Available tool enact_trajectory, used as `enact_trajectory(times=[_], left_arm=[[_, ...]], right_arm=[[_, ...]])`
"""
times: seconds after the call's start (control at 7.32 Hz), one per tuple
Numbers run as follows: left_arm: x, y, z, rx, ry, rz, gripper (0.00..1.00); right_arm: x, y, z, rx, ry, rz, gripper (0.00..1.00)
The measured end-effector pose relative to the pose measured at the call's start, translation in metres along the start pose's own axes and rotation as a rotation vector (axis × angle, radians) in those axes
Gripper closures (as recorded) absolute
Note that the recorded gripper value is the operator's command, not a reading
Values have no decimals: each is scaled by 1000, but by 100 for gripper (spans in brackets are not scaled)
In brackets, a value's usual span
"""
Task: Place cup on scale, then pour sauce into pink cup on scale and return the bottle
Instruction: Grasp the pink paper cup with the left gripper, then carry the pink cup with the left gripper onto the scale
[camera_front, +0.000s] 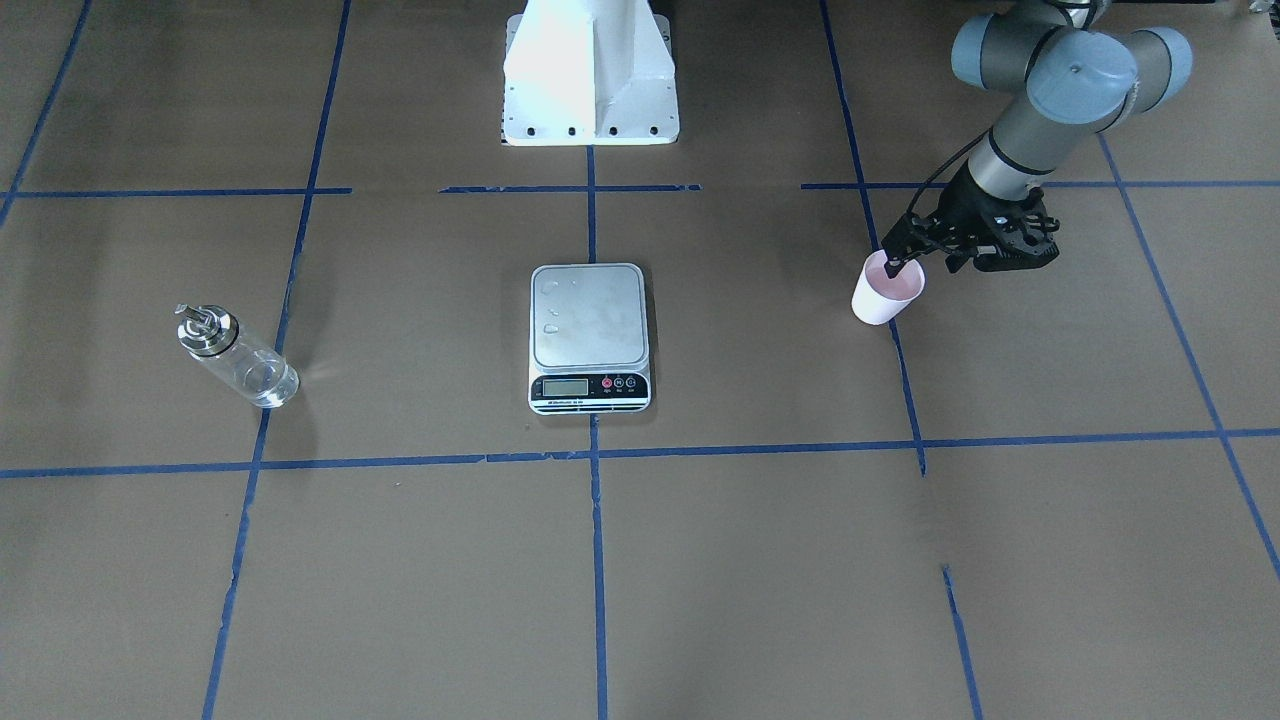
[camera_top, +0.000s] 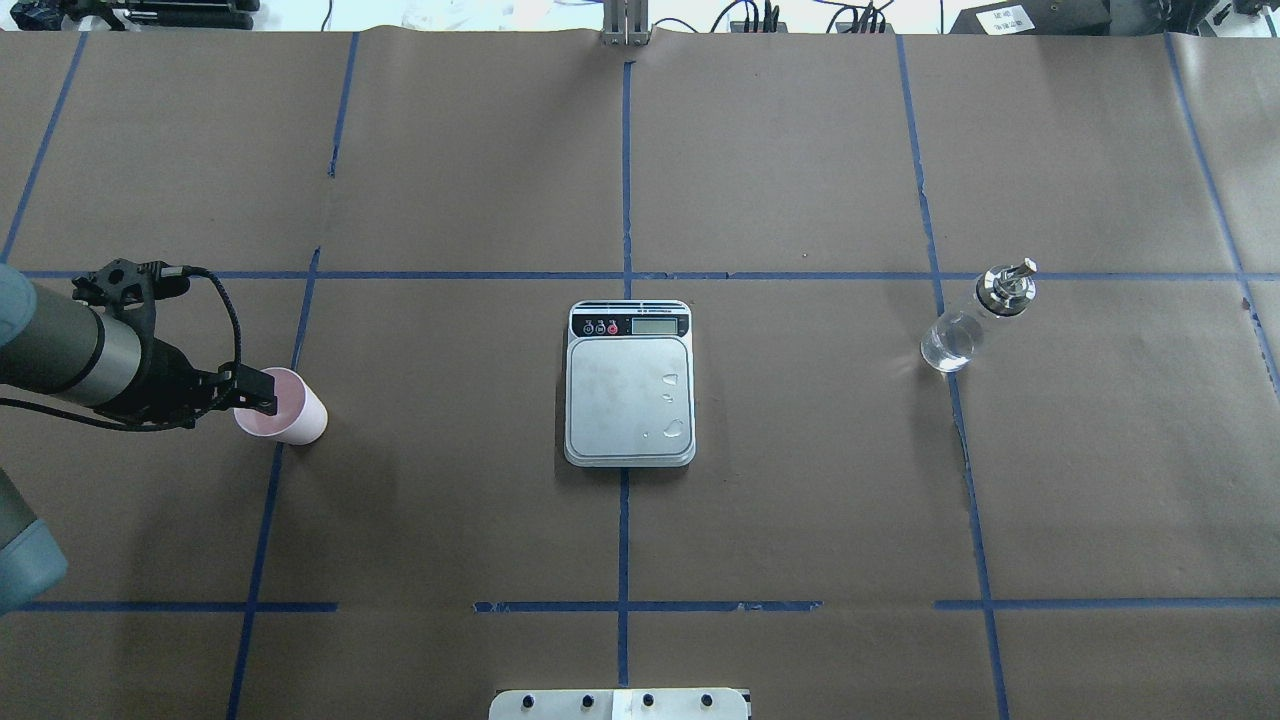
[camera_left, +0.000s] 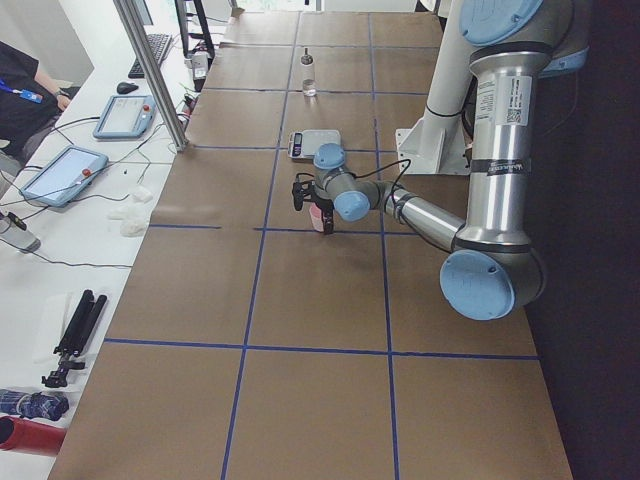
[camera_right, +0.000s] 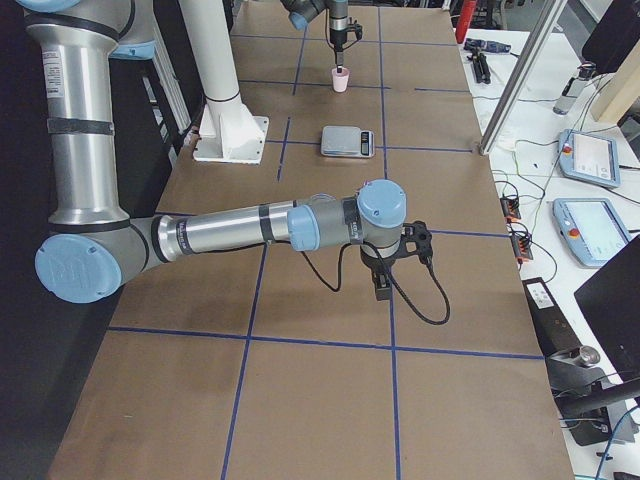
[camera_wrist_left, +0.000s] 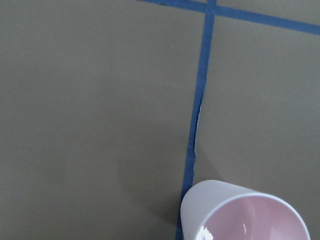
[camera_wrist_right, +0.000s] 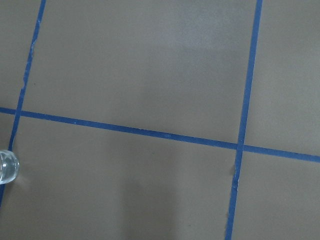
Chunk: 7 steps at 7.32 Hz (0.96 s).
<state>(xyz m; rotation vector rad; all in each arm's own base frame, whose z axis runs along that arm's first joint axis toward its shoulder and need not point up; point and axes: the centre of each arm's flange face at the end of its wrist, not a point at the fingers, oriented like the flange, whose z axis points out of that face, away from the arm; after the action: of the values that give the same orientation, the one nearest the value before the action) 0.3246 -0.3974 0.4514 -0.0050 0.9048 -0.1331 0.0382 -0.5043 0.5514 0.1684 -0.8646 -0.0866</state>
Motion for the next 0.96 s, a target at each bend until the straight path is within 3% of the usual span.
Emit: enact_trajectory(times=[0.14,0.27,0.68,0.96], left_arm=[[1,1,1,-2,0,1,89],[3,1,1,-3,2,2,100],[17,3,-9,-11,31,-11,100],[41,9,-45,-47,76,-39,100]], right_arm=[[0,0,0,0,-2,0,0],[-1,0,0,-1,-6,1,0],[-1,1,1,-5,-22,6,0],[-1,1,1,-6,-32,8,0]])
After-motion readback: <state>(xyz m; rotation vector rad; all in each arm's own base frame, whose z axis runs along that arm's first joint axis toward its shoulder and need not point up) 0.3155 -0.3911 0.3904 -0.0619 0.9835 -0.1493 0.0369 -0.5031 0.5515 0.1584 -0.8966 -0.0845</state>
